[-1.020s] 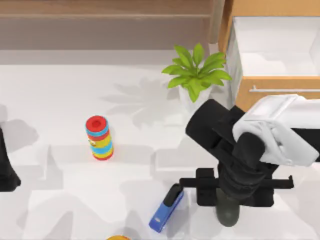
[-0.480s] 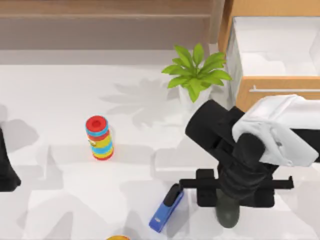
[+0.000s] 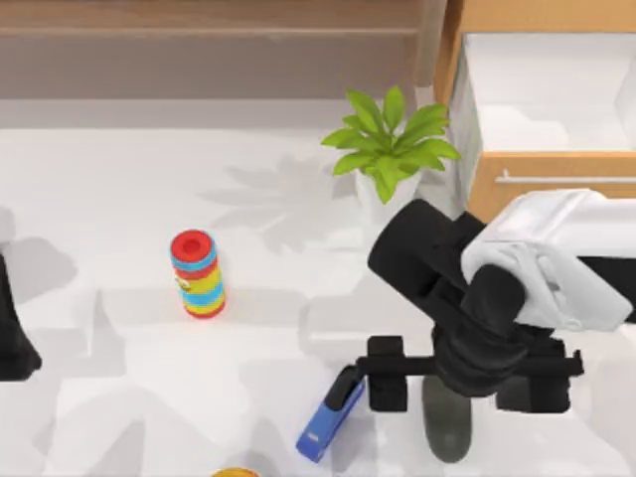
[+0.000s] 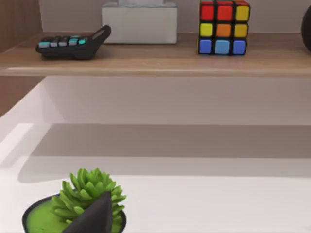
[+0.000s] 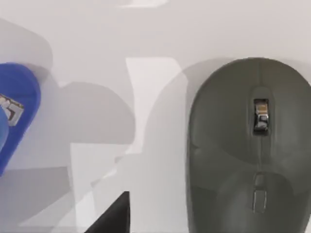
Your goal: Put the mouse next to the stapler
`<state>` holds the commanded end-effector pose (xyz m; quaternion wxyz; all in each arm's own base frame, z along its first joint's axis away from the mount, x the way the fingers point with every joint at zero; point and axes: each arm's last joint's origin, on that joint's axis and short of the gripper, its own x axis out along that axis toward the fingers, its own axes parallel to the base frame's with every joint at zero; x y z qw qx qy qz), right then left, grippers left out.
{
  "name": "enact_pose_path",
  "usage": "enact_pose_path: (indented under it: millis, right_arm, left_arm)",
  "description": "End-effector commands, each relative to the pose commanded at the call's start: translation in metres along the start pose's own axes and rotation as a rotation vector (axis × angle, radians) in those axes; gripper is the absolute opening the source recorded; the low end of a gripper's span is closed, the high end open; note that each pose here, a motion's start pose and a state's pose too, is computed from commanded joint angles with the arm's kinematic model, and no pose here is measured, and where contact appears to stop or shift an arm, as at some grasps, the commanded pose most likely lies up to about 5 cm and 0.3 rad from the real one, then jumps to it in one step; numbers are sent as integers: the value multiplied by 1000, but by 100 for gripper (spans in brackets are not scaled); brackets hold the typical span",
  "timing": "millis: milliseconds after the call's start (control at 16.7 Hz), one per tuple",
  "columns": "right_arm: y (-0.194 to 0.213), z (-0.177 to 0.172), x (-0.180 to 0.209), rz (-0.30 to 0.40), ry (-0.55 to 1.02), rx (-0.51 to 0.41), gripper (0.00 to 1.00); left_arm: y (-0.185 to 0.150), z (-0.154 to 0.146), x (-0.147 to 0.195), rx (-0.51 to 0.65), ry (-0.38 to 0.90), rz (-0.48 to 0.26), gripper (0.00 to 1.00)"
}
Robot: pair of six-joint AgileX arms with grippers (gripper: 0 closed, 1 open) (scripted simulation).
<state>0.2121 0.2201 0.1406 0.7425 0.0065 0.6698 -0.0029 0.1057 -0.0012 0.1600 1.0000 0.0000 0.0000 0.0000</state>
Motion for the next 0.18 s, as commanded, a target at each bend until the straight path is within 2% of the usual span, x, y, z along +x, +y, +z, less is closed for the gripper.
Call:
enact_pose_path:
  millis: [180]
  right_arm:
    - [0, 0, 0, 0, 0, 0, 100]
  left_arm:
    - [0, 0, 0, 0, 0, 0, 100]
